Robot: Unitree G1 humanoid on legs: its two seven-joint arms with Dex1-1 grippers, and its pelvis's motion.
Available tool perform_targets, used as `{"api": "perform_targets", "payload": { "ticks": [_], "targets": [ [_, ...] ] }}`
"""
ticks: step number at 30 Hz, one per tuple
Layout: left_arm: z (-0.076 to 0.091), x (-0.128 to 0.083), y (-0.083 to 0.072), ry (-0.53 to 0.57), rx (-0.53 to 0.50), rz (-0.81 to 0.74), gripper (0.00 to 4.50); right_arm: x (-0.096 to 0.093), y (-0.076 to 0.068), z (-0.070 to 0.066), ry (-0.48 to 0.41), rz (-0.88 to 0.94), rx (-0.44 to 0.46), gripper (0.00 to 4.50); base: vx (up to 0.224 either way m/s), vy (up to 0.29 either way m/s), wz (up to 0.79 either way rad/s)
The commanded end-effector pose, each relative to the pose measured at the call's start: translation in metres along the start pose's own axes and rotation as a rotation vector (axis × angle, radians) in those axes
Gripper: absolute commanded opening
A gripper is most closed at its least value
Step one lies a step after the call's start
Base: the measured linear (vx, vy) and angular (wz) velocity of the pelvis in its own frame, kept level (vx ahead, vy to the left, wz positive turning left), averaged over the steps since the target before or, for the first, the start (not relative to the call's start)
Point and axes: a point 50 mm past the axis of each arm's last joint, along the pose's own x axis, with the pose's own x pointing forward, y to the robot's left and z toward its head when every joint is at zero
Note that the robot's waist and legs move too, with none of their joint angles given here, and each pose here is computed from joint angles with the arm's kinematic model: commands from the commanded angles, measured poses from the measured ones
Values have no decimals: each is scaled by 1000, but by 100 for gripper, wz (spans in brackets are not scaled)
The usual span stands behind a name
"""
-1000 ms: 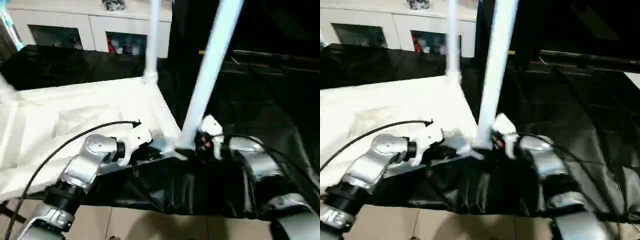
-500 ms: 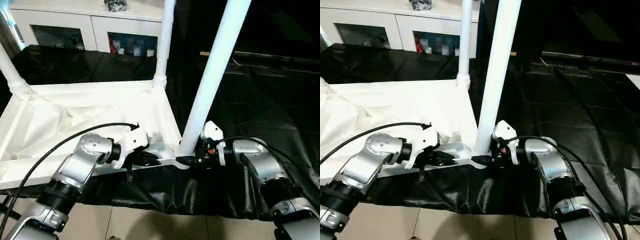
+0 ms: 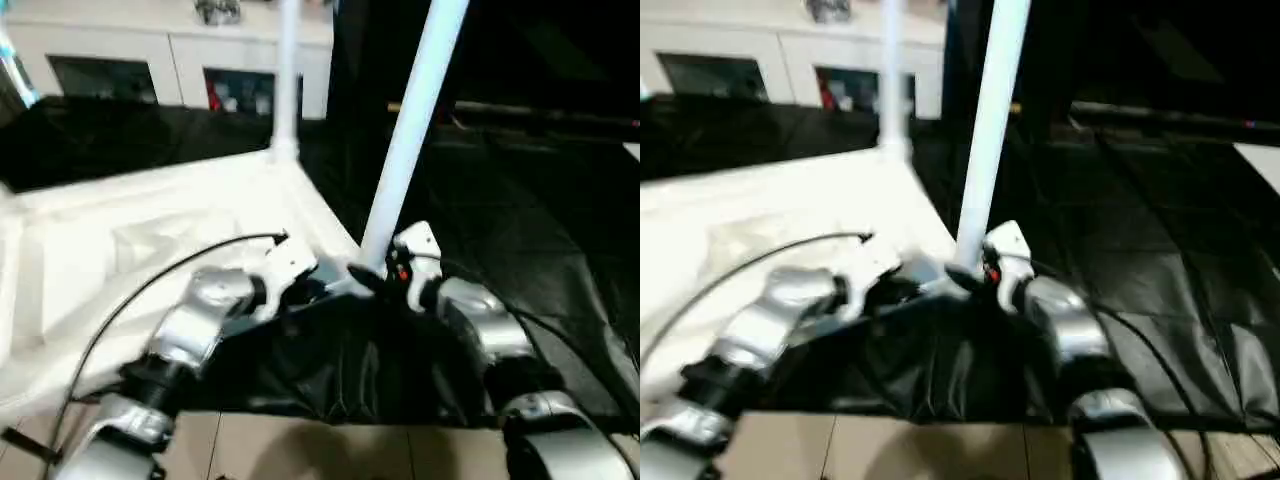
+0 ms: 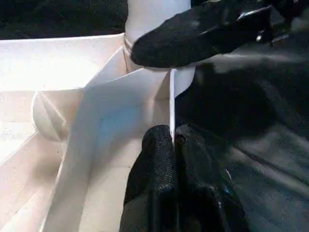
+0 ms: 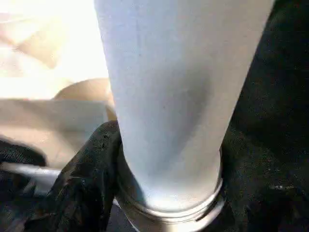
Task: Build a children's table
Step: Rotate leg to tighten
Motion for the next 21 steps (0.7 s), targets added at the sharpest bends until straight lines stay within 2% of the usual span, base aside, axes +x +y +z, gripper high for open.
{"api": "perform_targets", "payload": {
  "ticks": [1,3,4,7,9,10,11,12,13,14,21],
  "targets": [
    [29,12,-9,-104,29,-11,0,10,17,-12,55,-12,52,267,0,0,0],
    [34,16,-12,-119,29,-4,0,18,23,-7,36,-52,84,267,0,0,0],
    [35,16,-13,-126,30,-4,0,20,26,-5,25,-44,98,323,0,0,0],
    [33,14,-14,-132,40,-23,0,21,29,-1,0,-2,101,343,0,0,0],
    [30,11,-14,-130,48,-45,0,18,26,0,-3,28,93,372,0,0,0],
    [28,9,-14,-130,56,-58,0,15,23,1,-1,44,61,372,0,0,0],
    [24,4,-14,-127,71,-81,0,9,14,0,21,64,-35,380,0,0,0],
    [23,4,-14,-127,72,-82,0,9,14,0,22,65,-39,390,0,0,0],
    [20,1,-14,-123,82,-101,0,4,8,0,36,89,-89,390,0,0,0],
    [18,-2,-13,-121,88,-116,0,0,4,1,39,123,-107,402,0,0,0],
    [14,-15,-14,-128,120,-221,0,-20,-7,3,65,312,-200,402,0,0,0]
  ]
}}
